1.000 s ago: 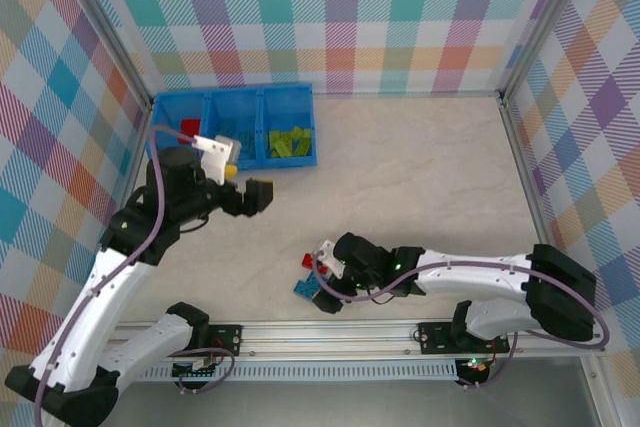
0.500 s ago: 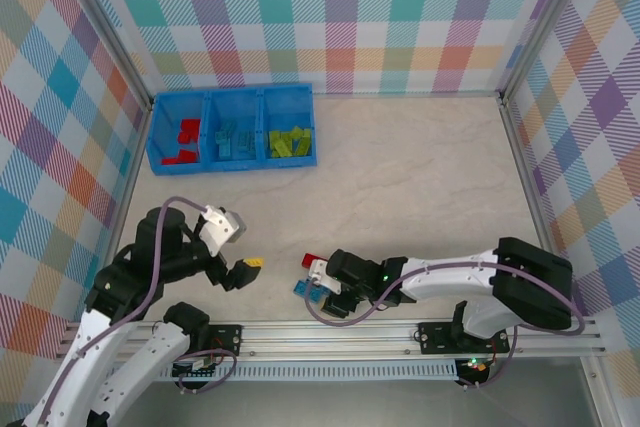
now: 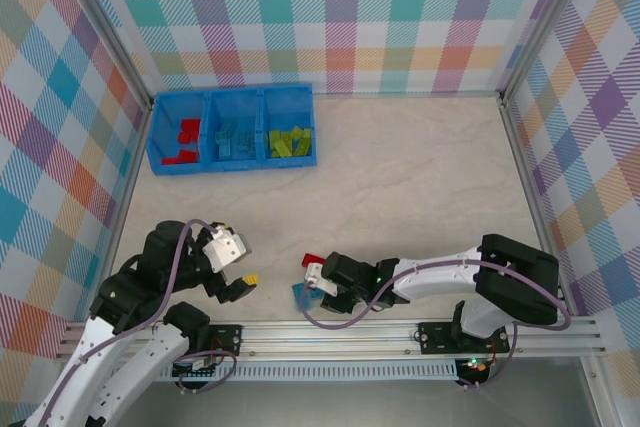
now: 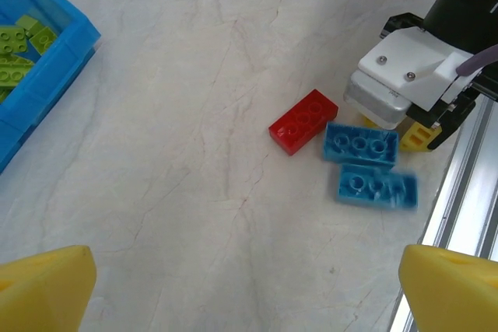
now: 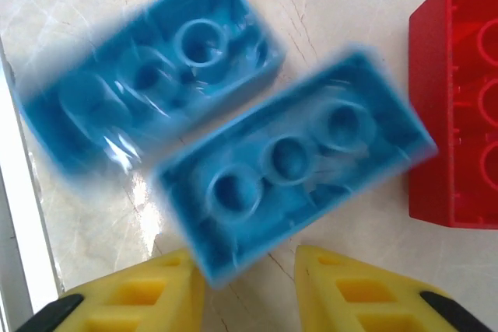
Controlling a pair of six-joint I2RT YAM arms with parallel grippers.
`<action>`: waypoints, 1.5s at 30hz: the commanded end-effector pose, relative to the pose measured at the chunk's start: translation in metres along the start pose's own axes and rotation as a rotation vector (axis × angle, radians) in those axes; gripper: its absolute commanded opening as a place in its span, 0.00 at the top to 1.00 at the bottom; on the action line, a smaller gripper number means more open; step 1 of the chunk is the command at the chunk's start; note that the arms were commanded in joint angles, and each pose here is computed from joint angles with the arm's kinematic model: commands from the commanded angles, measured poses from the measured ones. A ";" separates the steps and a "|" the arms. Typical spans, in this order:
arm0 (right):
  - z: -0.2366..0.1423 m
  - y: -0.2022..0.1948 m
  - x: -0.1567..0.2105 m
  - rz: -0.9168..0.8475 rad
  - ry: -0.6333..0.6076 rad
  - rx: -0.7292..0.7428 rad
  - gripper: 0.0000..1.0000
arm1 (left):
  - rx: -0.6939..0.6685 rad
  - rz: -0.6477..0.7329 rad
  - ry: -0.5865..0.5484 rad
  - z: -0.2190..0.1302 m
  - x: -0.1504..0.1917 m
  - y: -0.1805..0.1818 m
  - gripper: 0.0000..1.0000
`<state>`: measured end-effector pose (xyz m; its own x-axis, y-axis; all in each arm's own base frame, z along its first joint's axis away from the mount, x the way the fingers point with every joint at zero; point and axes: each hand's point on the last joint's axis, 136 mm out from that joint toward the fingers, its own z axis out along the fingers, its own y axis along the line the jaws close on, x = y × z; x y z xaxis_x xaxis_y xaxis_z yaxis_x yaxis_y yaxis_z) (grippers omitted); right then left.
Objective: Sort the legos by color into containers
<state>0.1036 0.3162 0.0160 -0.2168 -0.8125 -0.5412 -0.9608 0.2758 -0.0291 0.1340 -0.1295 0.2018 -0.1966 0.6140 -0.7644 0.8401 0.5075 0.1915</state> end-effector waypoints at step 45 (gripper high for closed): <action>-0.002 -0.024 -0.005 1.047 0.224 0.358 0.63 | -0.216 -0.126 -0.178 -0.011 -0.018 0.031 0.00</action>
<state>0.1297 0.3221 0.0206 -0.9479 -0.1668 -0.2714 -0.2016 0.9738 0.1056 0.1648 -0.1118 0.2304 -0.2232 0.4127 -0.8831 0.6429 0.7433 0.1848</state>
